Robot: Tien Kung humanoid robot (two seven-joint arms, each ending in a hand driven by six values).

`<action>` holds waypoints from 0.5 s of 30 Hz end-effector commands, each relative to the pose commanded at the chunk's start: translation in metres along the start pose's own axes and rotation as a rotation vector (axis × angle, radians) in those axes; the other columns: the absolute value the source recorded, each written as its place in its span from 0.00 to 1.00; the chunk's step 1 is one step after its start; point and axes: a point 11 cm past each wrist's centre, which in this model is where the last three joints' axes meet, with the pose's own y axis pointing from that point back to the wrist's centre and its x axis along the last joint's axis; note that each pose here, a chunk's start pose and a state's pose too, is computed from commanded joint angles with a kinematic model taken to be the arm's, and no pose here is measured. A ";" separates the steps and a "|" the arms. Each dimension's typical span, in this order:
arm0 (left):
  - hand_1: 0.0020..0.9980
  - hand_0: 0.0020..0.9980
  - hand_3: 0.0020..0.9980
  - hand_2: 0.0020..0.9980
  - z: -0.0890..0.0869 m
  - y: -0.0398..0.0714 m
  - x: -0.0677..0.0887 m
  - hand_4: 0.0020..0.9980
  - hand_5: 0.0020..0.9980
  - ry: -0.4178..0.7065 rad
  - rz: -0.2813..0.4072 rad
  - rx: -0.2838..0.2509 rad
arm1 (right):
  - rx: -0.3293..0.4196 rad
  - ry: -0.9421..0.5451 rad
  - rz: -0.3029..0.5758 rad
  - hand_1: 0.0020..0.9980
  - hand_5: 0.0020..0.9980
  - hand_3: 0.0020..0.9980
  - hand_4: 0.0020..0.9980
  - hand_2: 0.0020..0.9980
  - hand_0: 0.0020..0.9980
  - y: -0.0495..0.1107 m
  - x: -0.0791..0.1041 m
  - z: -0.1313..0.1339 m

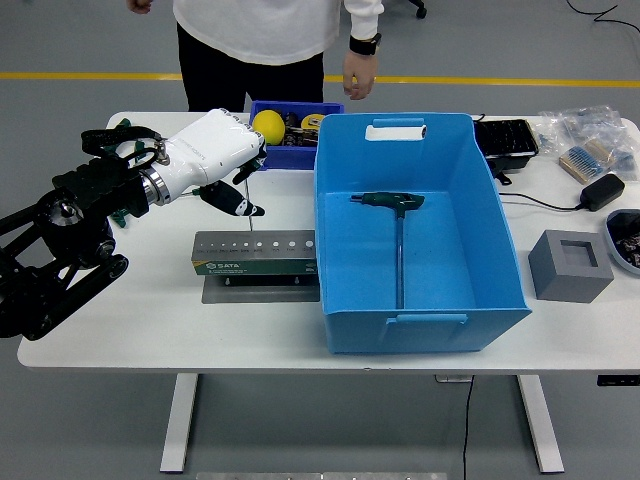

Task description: Lift tool from toolbox,place it in box,lift tool from toolbox,place it in box

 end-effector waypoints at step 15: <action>0.00 0.04 0.01 0.00 0.038 -0.006 0.077 0.87 0.31 0.177 0.279 -0.090 | -0.003 0.004 0.002 0.66 0.84 0.68 0.89 0.75 0.70 0.000 0.000 0.001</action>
